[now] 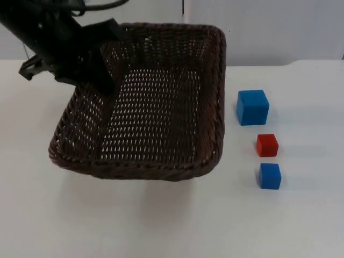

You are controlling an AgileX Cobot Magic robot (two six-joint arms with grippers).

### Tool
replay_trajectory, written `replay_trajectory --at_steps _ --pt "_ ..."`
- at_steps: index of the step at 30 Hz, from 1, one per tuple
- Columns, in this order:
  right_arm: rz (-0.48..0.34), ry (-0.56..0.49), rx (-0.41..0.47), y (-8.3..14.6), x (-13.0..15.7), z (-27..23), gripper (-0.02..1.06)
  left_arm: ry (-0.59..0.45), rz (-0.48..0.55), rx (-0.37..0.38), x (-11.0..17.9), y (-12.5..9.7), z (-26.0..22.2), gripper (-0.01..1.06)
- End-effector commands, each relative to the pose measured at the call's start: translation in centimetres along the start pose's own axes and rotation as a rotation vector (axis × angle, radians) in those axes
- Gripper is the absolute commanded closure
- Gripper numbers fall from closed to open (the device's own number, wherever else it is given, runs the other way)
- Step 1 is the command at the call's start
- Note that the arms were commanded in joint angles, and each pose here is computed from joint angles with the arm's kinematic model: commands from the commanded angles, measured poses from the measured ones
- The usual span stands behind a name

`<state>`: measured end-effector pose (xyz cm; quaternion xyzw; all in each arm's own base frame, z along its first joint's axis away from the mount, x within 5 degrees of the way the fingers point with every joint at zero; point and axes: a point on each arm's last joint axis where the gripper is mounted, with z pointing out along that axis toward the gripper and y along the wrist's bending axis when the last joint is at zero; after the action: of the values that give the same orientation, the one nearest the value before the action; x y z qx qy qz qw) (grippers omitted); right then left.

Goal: Pick up the basket with the left hand and place the largest block into the basket with the right hand.

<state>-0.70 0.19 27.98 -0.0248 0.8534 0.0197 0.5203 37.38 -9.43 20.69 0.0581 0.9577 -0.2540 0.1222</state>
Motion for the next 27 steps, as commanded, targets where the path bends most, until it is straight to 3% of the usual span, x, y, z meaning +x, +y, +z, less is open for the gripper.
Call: replay_trajectory --at_steps 1,10,16,27 --pt "-0.001 0.001 -0.003 0.0 0.0 0.0 -0.01 -0.039 -0.030 0.025 1.2 -1.0 -1.5 1.05" --pt "-0.001 0.001 -0.003 0.0 0.0 0.0 -0.01 -0.006 -0.054 0.021 5.2 -1.2 -2.7 1.05" --pt "-0.001 0.001 -0.003 0.0 0.0 0.0 -0.01 0.063 -0.058 0.039 6.3 -1.1 -2.3 1.05" --pt "0.001 0.001 -0.006 0.0 0.0 0.0 -0.01 0.074 -0.053 0.043 6.6 -1.1 -2.2 1.05"
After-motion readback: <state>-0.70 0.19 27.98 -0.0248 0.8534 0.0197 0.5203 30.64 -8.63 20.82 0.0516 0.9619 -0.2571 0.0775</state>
